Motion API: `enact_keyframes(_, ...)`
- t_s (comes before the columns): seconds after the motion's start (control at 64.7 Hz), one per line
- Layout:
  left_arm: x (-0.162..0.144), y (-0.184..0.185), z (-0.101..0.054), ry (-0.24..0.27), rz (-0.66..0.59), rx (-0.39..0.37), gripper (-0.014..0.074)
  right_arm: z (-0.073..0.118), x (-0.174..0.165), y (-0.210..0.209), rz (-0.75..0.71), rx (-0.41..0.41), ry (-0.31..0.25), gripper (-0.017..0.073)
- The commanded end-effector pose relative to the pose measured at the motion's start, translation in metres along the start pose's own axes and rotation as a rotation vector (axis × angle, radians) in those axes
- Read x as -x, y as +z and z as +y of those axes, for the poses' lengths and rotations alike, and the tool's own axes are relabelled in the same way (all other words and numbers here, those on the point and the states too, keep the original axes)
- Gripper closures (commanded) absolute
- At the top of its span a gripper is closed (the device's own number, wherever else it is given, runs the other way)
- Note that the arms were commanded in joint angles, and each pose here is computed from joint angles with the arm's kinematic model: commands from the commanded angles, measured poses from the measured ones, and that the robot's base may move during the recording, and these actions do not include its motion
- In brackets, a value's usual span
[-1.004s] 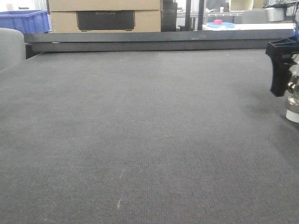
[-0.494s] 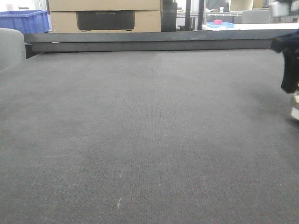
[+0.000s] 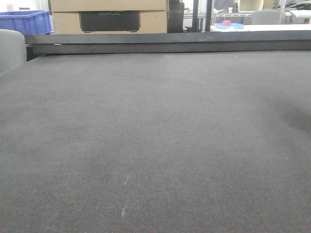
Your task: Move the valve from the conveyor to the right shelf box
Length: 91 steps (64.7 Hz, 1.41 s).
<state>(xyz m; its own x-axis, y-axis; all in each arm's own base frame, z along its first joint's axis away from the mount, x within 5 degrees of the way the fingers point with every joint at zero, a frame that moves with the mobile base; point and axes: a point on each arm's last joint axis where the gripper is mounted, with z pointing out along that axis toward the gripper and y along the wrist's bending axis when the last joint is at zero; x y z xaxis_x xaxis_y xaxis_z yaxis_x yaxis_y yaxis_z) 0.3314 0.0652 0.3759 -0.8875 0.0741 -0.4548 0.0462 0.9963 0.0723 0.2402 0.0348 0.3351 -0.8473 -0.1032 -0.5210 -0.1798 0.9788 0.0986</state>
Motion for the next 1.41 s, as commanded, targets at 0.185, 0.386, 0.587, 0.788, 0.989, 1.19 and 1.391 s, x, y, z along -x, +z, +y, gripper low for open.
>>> enact_keyframes(0.185, 0.007, 0.064, 0.006, 0.000, 0.139, -0.049, 0.0006, 0.005, -0.006, -0.034, -0.128, -0.001, -0.016, 0.0713)
enact_keyframes(0.386, 0.004, 0.101, 0.007, -0.006, 0.226, -0.073, 0.0006, 0.005, -0.007, -0.034, -0.123, -0.001, -0.016, 0.0713)
enact_keyframes(0.587, -0.007, 0.125, 0.006, -0.012, 0.304, -0.096, 0.0006, 0.005, -0.006, -0.034, -0.129, -0.001, -0.016, 0.0713)
enact_keyframes(0.788, -0.022, 0.137, 0.003, -0.011, 0.369, -0.106, 0.0006, 0.004, -0.006, -0.035, -0.133, -0.002, -0.016, 0.0713)
enact_keyframes(0.989, -0.019, 0.139, 0.004, -0.011, 0.323, -0.091, 0.0006, 0.004, -0.006, -0.035, -0.133, -0.002, -0.016, 0.0713)
enact_keyframes(1.19, -0.016, 0.140, 0.005, -0.011, 0.284, -0.079, 0.0006, 0.005, -0.007, -0.034, -0.125, -0.001, -0.016, 0.0713)
enact_keyframes(1.391, -0.015, 0.140, 0.004, -0.034, 0.285, -0.085, 0.0142, 0.005, -0.007, -0.034, -0.123, -0.001, -0.016, 0.0713)
